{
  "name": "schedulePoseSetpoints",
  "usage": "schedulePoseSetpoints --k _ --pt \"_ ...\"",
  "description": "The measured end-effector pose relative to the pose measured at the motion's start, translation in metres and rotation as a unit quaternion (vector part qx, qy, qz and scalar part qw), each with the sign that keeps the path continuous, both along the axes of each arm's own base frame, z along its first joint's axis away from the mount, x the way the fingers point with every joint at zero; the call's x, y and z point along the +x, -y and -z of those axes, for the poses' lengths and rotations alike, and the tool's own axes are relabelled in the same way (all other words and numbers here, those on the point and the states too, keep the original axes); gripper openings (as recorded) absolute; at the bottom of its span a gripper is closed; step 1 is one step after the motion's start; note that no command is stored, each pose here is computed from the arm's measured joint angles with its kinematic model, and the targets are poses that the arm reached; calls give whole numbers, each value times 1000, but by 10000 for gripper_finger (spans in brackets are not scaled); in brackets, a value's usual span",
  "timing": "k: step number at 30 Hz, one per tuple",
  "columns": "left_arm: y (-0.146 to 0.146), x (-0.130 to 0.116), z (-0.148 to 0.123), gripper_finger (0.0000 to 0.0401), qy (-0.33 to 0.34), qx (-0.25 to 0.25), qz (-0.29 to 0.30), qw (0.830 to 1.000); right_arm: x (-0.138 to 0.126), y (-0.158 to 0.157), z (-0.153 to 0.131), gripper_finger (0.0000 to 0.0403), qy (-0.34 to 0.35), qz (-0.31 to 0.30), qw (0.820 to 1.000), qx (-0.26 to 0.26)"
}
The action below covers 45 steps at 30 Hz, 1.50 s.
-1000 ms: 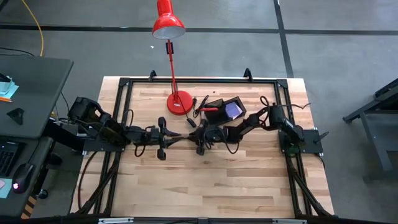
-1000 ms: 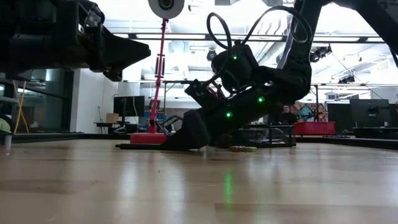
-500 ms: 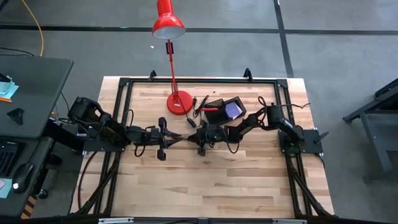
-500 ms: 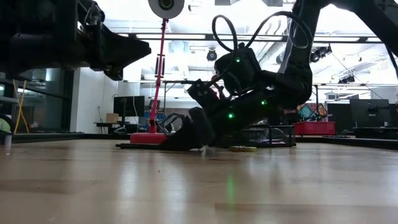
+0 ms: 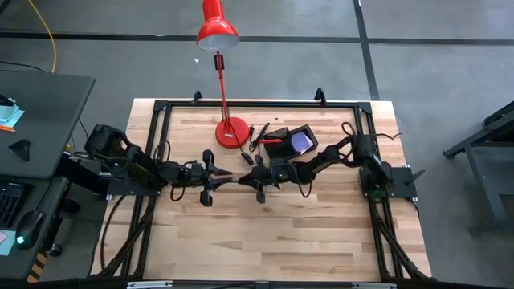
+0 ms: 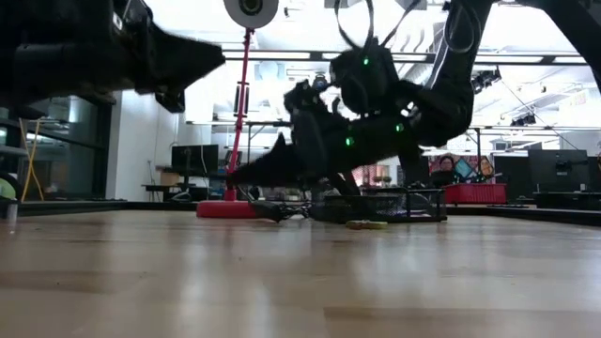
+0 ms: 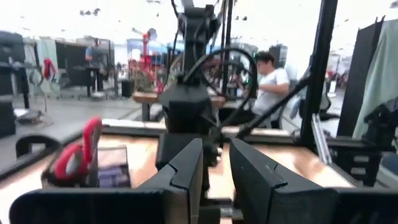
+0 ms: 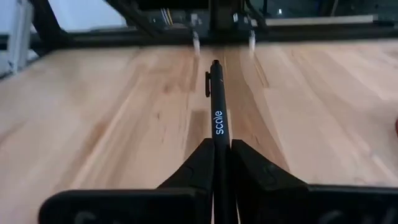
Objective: Pick and place office supplies into organizer
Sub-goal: Put the black pen into the black desk organizer
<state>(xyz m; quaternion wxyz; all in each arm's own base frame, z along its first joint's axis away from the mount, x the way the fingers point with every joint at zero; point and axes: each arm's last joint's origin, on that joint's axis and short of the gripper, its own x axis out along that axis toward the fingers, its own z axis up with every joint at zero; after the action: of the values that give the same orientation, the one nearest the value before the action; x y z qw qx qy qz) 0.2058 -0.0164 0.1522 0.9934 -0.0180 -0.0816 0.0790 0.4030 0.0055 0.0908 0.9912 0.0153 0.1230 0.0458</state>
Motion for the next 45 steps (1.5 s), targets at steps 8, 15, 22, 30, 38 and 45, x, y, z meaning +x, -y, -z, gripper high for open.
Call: schedulePoseSetpoints --k 8,15,22,30,38,45 --pt "-2 -9 -26 74 60 37 -35 997 0 -3 -26 18 34 -5 999 -14" --pt "-6 -16 -37 74 74 29 -84 993 -1 -8 -41 23 41 -14 999 -28" --pt "-5 -16 -37 87 65 39 -69 995 -2 -10 -43 19 39 -19 998 -36" --pt "-4 -18 -38 202 48 32 -45 997 -2 -10 -42 24 35 -18 998 -40" --pt "-4 -22 -42 281 37 94 -44 994 -2 -10 -43 24 37 -20 998 -54" --pt "-4 -21 -37 280 6 105 -44 994 -4 -10 -62 22 60 -24 995 -76"
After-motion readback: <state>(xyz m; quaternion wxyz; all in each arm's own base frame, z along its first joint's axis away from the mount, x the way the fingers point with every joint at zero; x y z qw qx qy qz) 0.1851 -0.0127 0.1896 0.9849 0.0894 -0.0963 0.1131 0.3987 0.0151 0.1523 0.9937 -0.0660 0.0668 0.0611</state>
